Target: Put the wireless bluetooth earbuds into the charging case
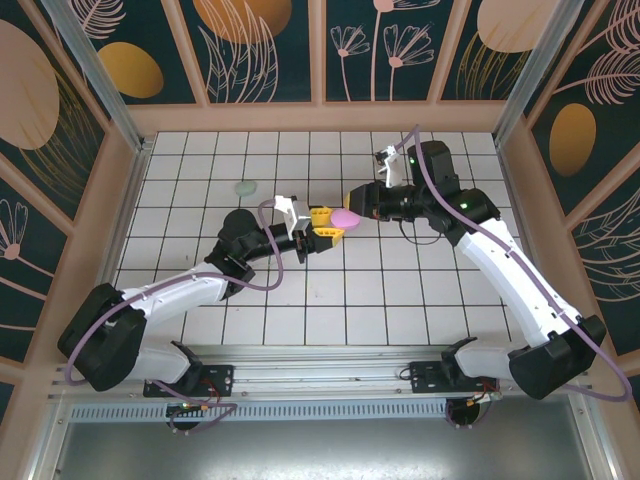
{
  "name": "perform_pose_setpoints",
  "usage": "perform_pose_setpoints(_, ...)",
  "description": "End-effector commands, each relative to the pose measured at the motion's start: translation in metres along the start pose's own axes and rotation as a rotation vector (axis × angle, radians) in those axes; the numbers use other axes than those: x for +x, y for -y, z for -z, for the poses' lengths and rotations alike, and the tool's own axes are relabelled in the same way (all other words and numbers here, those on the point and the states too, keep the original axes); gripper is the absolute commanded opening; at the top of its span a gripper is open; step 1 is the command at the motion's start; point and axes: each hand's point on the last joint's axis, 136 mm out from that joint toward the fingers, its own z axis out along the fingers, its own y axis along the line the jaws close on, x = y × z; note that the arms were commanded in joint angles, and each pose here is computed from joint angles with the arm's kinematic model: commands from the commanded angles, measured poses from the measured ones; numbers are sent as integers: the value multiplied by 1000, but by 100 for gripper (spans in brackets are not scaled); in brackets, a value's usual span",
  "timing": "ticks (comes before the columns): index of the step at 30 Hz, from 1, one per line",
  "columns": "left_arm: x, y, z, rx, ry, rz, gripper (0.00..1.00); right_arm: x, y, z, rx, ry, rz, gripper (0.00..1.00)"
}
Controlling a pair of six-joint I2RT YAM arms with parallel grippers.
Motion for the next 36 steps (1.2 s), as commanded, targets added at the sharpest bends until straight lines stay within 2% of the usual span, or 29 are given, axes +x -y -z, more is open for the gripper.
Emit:
perform_pose_setpoints(1, -22, 3, -3, 20, 64, -31, 0, 6, 1, 4, 18, -4, 13, 24)
perform_pose_setpoints(7, -28, 2, 0, -7, 67, -45, 0, 4, -1, 9, -18, 54, -21, 41)
perform_pose_setpoints(12, -36, 2, 2, -20, 75, -65, 0, 9, -13, 5, -136, 40, -55, 45)
perform_pose_setpoints(21, -43, -3, 4, -60, 93, -61, 0, 23, -28, -3, -291, -23, -116, 46)
perform_pose_setpoints(30, -44, -13, 4, -117, 99, -54, 0, 28, -35, -5, -347, -47, -138, 45)
perform_pose_setpoints(33, -43, -16, 4, -132, 93, -52, 0, 29, -37, -6, -365, -52, -146, 42)
perform_pose_setpoints(36, -41, -20, 4, -151, 82, -53, 0, 28, -38, -6, -382, -49, -152, 33)
